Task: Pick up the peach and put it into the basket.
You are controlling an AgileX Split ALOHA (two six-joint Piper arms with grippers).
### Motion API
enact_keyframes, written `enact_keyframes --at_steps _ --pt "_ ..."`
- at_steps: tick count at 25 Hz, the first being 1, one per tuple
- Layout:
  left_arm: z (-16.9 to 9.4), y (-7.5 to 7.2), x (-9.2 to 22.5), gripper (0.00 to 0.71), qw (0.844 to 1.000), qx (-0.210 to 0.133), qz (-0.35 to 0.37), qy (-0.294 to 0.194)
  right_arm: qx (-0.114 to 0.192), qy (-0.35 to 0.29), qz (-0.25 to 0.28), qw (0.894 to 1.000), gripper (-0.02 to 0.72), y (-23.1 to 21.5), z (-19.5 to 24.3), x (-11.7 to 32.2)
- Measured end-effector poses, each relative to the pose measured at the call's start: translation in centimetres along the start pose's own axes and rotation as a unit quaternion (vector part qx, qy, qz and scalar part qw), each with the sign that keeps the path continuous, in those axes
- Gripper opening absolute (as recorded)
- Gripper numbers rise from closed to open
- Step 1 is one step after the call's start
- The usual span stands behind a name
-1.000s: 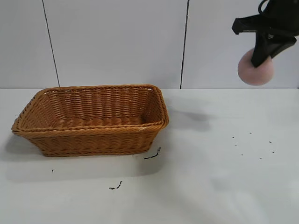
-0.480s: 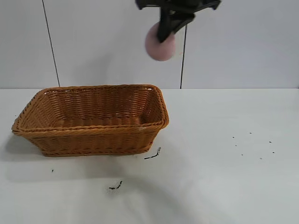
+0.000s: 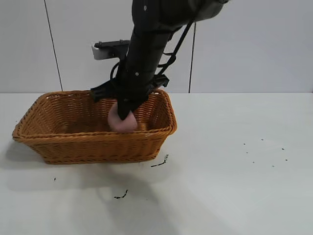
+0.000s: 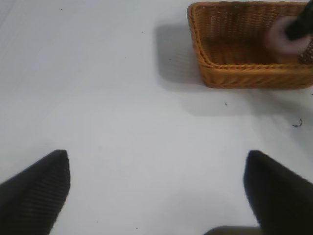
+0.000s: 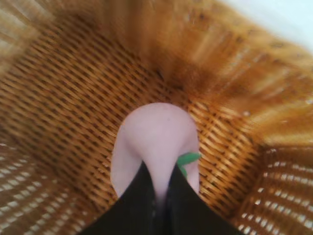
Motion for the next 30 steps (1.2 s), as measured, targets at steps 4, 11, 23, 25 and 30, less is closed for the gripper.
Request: enact_keyframes --at_steps 4,11,23,25,30 --pt "0.0 0.0 0.0 0.693 1.0 0.0 0.0 0.0 0.002 -0.008 -0.003 1.0 0.552 -0.1 -1.0 -0.8" --pt "0.0 0.0 0.0 0.693 1.0 0.0 0.0 0.0 0.018 -0.032 -0.011 0.999 0.688 -0.6 -7.7 -4.2" --pt "0.0 0.0 0.0 0.693 1.0 0.0 0.0 0.0 0.104 -0.001 0.157 0.982 0.696 -18.6 -13.8 0.6" --pt "0.0 0.0 0.0 0.693 1.0 0.0 0.0 0.0 0.115 0.007 0.191 0.975 0.696 -22.2 -14.7 2.8" --pt "0.0 0.0 0.0 0.693 1.0 0.0 0.0 0.0 0.132 0.003 0.263 0.956 0.696 -28.3 -16.6 6.8"
Point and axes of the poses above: a point on each arm's last joint axis where the gripper is mounted, z pointing out along that axis toward the gripper, y along the wrist's bending axis when the last joint is at zero, x = y × z, the point moved 4 cm from there along z, pointing out along that axis toward the gripper, and after that the axes turned 3 degrees about -z, right-handed, at the moved point
